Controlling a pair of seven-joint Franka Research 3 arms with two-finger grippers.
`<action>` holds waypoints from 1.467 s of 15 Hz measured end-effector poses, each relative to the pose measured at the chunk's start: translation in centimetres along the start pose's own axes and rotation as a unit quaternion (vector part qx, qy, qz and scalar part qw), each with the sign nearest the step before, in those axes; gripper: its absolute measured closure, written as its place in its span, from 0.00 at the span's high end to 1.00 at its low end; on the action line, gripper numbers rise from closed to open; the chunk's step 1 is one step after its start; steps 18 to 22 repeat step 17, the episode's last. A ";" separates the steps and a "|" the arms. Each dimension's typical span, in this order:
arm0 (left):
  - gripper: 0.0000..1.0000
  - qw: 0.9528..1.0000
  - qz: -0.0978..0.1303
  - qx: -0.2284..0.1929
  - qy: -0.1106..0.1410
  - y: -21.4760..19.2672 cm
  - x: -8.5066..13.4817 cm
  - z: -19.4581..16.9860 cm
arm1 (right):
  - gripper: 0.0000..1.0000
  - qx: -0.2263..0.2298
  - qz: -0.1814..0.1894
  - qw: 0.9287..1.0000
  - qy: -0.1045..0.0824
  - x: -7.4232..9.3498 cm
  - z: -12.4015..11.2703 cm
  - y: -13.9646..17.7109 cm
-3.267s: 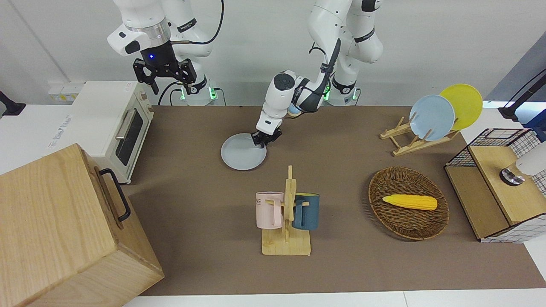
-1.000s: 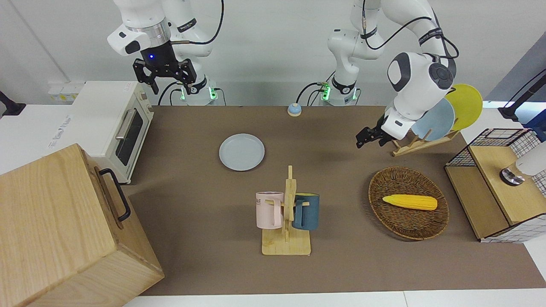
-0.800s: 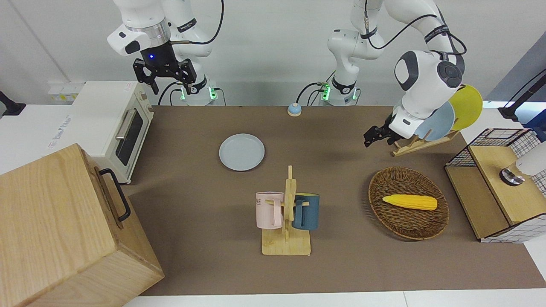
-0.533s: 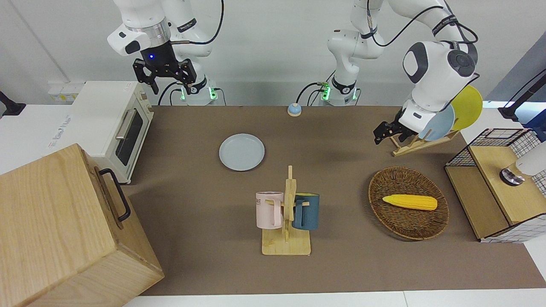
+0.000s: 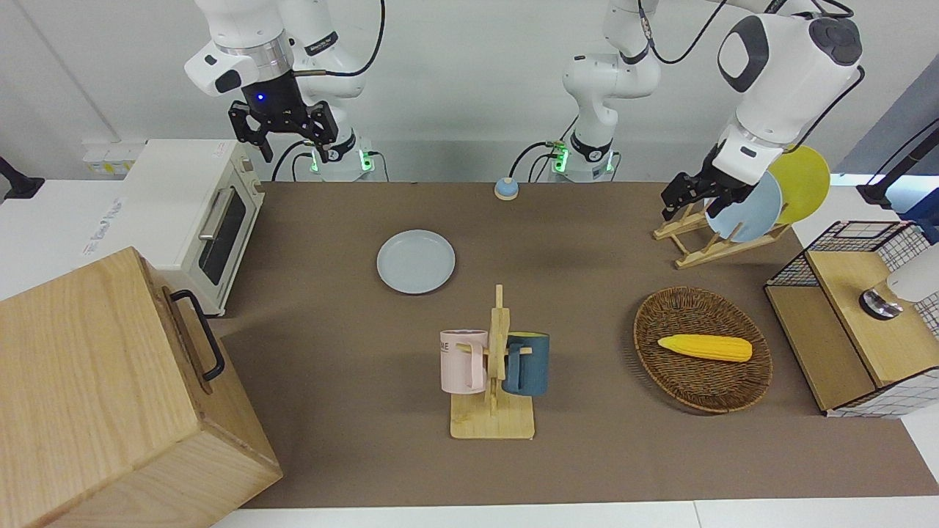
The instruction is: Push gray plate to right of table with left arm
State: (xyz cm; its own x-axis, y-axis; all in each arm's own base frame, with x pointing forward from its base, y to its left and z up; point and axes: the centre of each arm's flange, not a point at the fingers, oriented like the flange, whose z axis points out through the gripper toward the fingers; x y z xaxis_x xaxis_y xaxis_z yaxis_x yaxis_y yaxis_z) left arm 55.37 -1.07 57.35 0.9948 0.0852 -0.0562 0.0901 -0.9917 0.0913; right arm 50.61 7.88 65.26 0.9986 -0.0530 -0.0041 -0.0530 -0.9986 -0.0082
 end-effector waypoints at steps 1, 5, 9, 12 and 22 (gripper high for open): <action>1.00 1.000 0.005 0.003 -0.002 0.4 -0.6 -0.5 | 1.00 0.000 0.000 1.000 0.000 0.0 0.0 0.0; 1.00 0.998 0.039 0.056 0.002 2.8 -1.5 -0.9 | 1.00 0.000 0.000 1.000 0.000 0.0 0.0 0.0; 1.00 0.996 0.049 0.069 0.005 3.7 -1.8 -1.1 | 1.00 0.000 0.000 1.000 0.000 0.0 0.0 0.0; 1.00 0.997 0.044 0.069 0.006 3.2 -1.7 -1.2 | 1.00 0.000 0.000 1.000 0.000 0.0 0.0 0.0; 1.00 0.997 0.043 0.069 0.006 3.0 -1.7 -1.2 | 1.00 0.000 0.000 1.000 0.000 0.0 0.0 0.0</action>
